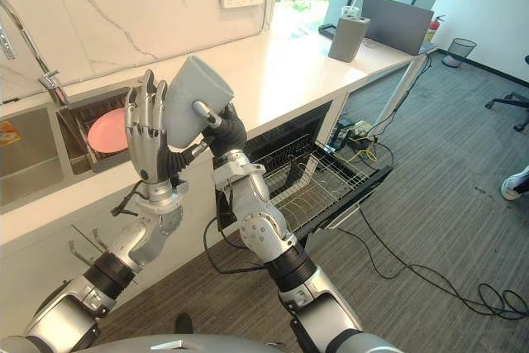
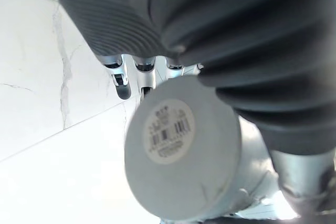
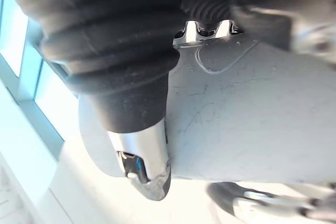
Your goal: Walk over to the sink, pick up the cup, carry it to the dishwasher, place the cup inside the dishwasher, then close the dishwasher door
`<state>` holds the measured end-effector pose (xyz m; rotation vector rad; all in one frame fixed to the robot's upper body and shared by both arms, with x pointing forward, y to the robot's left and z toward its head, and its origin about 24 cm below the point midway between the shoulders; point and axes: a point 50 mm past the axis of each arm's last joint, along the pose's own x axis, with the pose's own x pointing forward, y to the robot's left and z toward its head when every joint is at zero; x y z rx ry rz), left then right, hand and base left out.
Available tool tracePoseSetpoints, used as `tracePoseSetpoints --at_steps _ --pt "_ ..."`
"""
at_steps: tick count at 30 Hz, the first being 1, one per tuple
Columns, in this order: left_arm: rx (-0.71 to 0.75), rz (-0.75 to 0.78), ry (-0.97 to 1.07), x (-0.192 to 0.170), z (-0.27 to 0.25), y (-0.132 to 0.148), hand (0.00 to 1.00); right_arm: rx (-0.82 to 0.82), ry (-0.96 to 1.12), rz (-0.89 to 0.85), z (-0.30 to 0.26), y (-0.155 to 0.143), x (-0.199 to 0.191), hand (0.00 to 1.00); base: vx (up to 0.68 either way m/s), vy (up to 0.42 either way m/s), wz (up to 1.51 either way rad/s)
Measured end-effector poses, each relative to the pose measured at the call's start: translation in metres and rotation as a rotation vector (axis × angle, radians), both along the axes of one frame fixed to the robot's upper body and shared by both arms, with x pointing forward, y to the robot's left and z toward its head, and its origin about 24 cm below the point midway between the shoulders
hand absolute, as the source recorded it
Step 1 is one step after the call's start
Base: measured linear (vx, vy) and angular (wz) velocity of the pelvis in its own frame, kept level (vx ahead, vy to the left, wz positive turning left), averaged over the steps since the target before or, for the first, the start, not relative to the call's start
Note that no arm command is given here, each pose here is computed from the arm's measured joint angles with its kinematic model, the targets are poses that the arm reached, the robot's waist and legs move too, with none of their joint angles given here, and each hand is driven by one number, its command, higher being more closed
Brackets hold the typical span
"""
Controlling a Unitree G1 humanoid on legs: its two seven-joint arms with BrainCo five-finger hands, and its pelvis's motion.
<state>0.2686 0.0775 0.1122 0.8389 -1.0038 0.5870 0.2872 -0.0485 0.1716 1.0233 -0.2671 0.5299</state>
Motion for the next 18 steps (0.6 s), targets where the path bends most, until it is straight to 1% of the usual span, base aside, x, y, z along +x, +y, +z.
tracePoseSetpoints --at_steps 2,4,5,7,9,11,14,17,18 --pt "-0.004 -0.001 0.001 0.001 -0.001 0.000 0.00 0.027 -0.012 -0.025 0.003 -0.004 0.001 1.00 0.00 0.000 0.00" --pt "0.006 0.004 0.031 0.001 -0.008 0.001 0.00 0.117 -0.034 -0.071 0.013 -0.012 0.004 1.00 0.00 0.000 0.00" --pt "0.017 0.007 0.069 -0.001 -0.017 0.001 0.00 0.188 -0.074 -0.106 0.026 -0.017 0.006 1.00 0.00 0.000 0.00" --pt "0.012 0.013 0.108 -0.003 -0.025 0.000 0.00 0.277 -0.160 -0.178 0.046 -0.031 0.008 1.00 0.00 0.000 0.00" --pt "-0.010 0.013 0.102 -0.003 -0.023 -0.002 0.00 0.311 -0.180 -0.216 0.051 -0.038 0.008 1.00 0.00 0.000 0.00" --pt "-0.016 0.013 0.094 -0.003 -0.021 -0.002 0.00 0.327 -0.175 -0.239 0.050 -0.041 0.009 1.00 0.00 0.000 0.00" --pt "-0.033 0.022 0.081 -0.001 -0.016 -0.002 0.00 0.366 -0.141 -0.320 0.049 -0.055 0.011 1.00 0.00 0.000 0.00" --pt "-0.140 0.040 0.098 0.005 -0.011 0.008 0.00 0.415 -0.098 -0.471 0.042 -0.087 0.012 1.00 0.00 -0.008 -0.02" --pt "-0.194 0.014 0.114 0.006 -0.011 0.010 0.00 0.416 -0.086 -0.527 0.038 -0.099 0.011 1.00 0.00 -0.011 -0.05"
